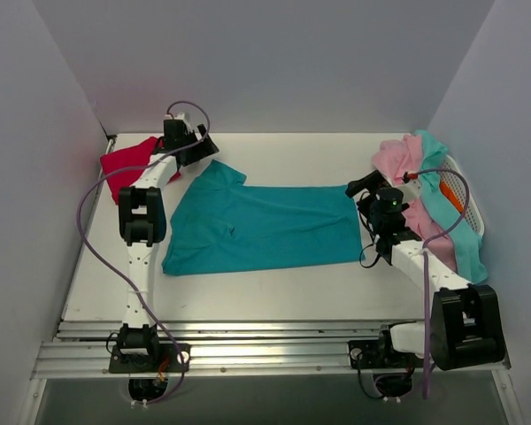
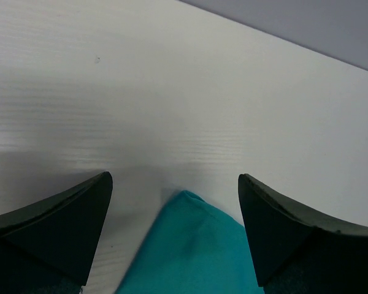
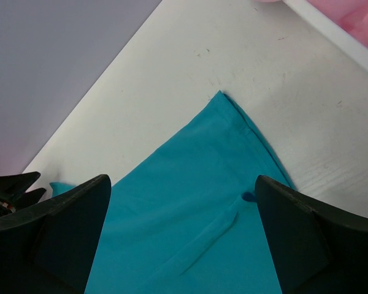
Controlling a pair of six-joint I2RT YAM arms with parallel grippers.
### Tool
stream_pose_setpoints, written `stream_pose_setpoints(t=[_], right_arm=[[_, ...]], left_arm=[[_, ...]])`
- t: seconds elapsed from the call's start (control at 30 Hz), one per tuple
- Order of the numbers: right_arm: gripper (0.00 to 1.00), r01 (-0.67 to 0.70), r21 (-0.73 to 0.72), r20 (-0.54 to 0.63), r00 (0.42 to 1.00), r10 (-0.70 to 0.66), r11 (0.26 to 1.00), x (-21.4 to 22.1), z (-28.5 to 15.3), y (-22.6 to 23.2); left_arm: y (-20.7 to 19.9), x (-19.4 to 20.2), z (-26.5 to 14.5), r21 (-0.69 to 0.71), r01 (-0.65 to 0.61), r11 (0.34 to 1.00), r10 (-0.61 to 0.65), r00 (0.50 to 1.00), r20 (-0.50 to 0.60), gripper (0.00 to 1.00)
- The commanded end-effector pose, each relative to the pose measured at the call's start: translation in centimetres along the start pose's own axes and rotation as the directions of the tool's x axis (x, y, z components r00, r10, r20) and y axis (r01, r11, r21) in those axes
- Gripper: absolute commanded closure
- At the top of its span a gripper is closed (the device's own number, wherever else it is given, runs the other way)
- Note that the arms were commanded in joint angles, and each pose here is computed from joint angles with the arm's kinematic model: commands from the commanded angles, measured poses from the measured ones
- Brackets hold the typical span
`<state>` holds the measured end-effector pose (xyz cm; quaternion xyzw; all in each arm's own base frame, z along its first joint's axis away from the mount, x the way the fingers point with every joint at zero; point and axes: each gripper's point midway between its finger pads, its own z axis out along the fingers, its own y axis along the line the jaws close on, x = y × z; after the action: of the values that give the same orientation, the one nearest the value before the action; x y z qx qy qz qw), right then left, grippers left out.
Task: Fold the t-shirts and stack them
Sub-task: Fold the flattened tshirt in 1/3 of the way, then grap the side of the flattened tshirt furthest away from the robot with both arms
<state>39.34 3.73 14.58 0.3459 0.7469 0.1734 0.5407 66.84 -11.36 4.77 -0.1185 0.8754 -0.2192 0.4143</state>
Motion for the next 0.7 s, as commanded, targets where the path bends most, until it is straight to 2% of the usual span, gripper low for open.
stream_pose_setpoints(t=[0.0, 0.27, 0.53, 0.67], right_arm=[[0.00, 0.005, -0.012, 0.041, 0.999, -0.005, 1.000, -1.2, -0.5, 0.2], [0.00, -0.001, -0.004, 0.049, 0.999, 0.002, 1.000, -1.6, -1.3, -0.2], [0.00, -0.006, 0.007, 0.054, 0.999, 0.005, 1.000, -1.7, -1.6, -0.7], [0.00, -0.004, 0.017, 0.050, 0.999, 0.003, 1.000, -1.6, -1.5, -1.0]], left_arm=[[-2.0, 3.0, -0.4, 0.097, 0.100, 0.990, -0.089, 0.990, -0.110, 0.06], [-2.6, 5.2, -1.2, 0.081, 0.108, 0.991, -0.096, 0.986, -0.140, 0.05], [-1.9, 6.7, -1.6, 0.064, 0.119, 0.991, -0.107, 0.982, -0.158, 0.00], [-1.6, 7.1, -1.4, 0.056, 0.123, 0.991, -0.113, 0.980, -0.163, 0.17]])
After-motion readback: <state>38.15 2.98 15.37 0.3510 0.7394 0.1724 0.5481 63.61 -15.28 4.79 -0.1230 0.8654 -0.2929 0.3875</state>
